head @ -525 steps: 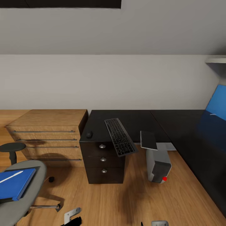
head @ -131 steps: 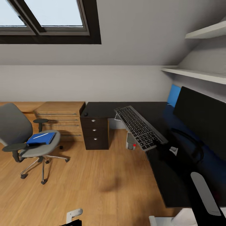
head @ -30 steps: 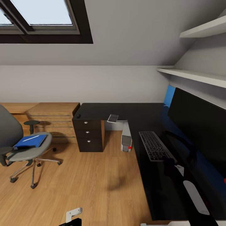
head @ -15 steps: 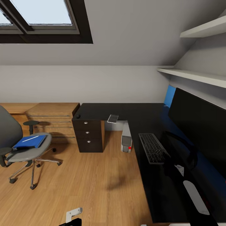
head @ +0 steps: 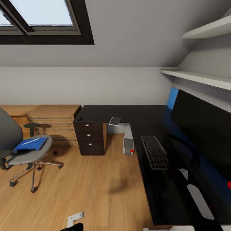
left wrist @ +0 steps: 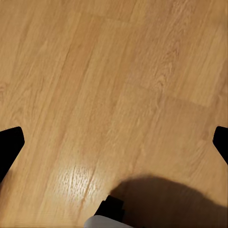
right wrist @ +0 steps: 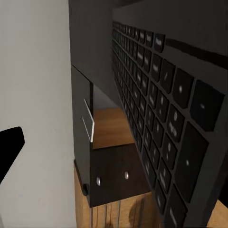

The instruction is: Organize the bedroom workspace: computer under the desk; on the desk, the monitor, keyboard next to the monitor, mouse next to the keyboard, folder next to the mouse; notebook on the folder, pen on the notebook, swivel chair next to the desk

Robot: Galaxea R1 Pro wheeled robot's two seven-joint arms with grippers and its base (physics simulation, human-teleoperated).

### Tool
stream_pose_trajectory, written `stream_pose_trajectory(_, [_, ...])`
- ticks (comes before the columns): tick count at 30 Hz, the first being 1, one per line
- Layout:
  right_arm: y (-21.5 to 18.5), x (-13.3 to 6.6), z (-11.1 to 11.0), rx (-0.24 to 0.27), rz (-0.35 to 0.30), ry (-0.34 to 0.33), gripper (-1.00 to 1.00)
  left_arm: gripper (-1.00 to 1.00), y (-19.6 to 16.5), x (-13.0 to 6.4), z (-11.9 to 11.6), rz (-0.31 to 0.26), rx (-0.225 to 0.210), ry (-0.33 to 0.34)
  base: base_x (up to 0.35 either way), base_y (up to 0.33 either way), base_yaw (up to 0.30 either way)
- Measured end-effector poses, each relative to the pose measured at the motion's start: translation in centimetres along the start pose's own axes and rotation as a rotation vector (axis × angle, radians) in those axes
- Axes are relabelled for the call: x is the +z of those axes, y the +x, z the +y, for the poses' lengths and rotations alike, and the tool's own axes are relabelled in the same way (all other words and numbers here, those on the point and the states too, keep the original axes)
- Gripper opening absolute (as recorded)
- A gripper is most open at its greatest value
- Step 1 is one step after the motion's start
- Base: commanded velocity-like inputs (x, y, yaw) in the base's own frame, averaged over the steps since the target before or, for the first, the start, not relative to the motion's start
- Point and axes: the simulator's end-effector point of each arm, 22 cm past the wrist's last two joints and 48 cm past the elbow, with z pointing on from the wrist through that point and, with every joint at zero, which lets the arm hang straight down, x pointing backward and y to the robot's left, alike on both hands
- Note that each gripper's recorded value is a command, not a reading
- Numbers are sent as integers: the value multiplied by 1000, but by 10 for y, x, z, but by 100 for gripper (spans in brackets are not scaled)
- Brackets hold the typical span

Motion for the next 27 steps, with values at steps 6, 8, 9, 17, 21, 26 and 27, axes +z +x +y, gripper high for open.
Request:
stream_pose_trajectory(6, [0,0,0,0,0,0,100,100,0,0,0,0,0,0,-8,-9,0])
stream_pose_trajectory(8, [0,0,0,0,0,0,100,100,0,0,0,-1,0,0,-4,-1,0])
stream_pose_trajectory(9, [0,0,0,0,0,0,100,100,0,0,0,-1,0,0,-45,-1,0])
stream_pose_trajectory(17, [0,0,0,0,0,0,100,100,0,0,0,0,0,0,-246,-38,0])
stream_pose_trajectory(21, [0,0,0,0,0,1,100,100,0,0,0,0,0,0,-328,-10,0])
stream_pose_trajectory(26, [0,0,0,0,0,0,100,100,0,0,0,0,0,0,-333,-2,0])
stream_pose_trajectory(27, [0,0,0,1,0,0,100,100,0,0,0,0,0,0,-334,-1,0])
